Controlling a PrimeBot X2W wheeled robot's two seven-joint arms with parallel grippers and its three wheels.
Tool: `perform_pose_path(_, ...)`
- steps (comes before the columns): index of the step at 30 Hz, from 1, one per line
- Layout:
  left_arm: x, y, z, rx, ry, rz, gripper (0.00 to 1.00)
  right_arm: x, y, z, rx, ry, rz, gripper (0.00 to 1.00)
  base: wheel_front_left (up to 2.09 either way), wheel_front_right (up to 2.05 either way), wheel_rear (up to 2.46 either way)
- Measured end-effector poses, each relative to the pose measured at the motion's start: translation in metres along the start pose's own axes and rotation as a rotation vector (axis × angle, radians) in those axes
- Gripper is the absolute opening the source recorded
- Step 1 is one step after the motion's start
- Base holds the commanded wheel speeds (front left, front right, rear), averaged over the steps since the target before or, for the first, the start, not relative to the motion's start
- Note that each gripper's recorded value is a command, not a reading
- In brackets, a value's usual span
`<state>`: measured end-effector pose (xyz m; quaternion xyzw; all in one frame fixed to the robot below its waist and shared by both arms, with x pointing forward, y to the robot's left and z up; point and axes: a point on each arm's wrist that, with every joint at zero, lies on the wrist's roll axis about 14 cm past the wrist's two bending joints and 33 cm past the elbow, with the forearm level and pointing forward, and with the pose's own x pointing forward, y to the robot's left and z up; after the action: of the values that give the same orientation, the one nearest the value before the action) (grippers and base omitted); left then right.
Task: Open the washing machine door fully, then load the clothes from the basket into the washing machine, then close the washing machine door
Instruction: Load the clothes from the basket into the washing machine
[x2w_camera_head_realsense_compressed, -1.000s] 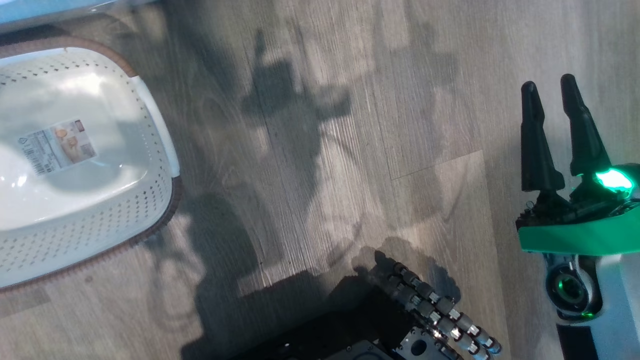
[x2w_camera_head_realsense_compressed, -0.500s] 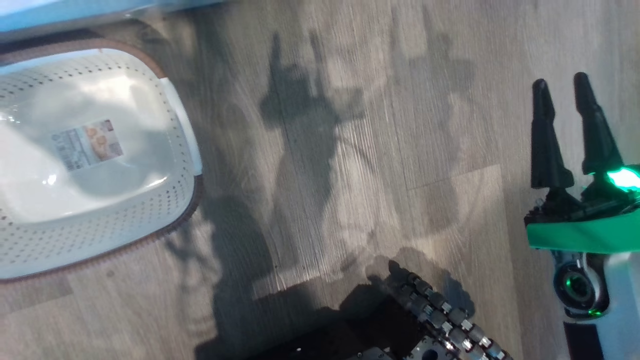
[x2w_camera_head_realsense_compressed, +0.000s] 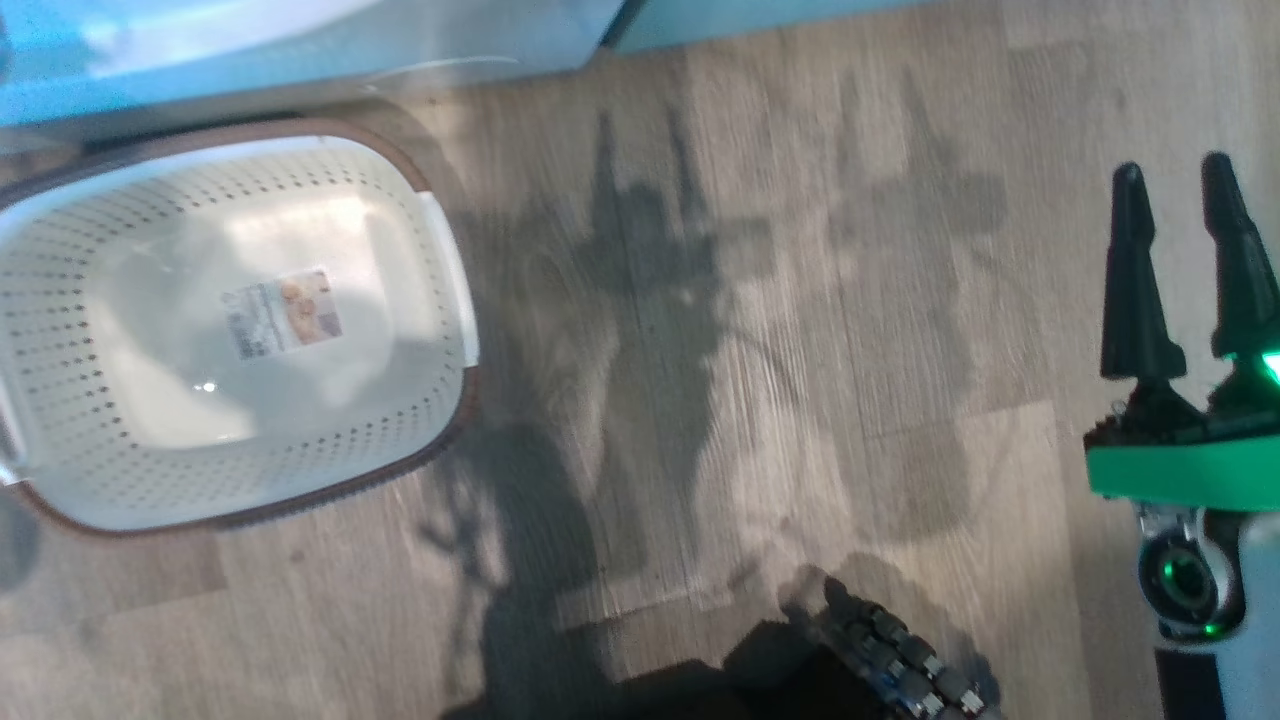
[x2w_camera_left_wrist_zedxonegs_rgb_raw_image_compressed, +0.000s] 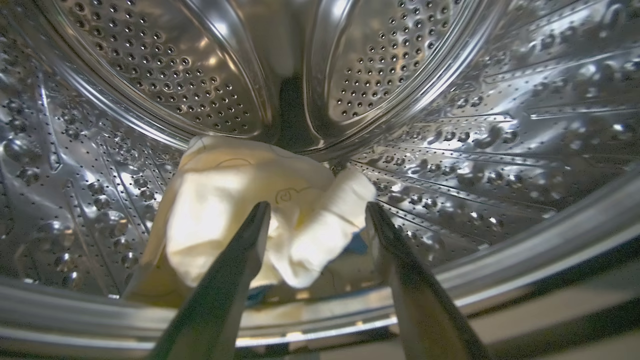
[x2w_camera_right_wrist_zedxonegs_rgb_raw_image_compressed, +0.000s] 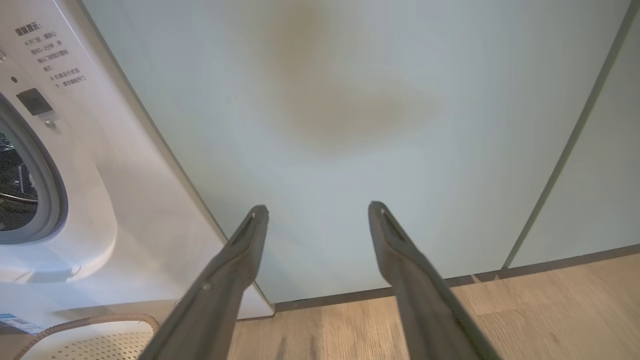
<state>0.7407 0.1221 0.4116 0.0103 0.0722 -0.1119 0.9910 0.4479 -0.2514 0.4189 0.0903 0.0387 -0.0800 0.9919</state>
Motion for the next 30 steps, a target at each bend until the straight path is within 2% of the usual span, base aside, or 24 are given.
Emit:
perform_pose_path(11,-0.086,-0.015,0.017,-0.040,-0.117,-0.005,1.00,-0.011,0.009,0.010,-0.012,-0.021,0.024,1.00,0.00,0.00,0.00)
perform_pose_path(22,-0.195,-0.018,0.017,-0.059,-0.126,0.082,1.00,-0.020,0.025,0.031,-0.034,-0.071,0.071,1.00,0.00,0.00,0.00)
perform_pose_path(30,-0.247,-0.027,0.031,-0.059,-0.156,0.088,1.00,-0.034,0.033,0.041,-0.051,-0.087,0.093,1.00,0.00,0.00,0.00)
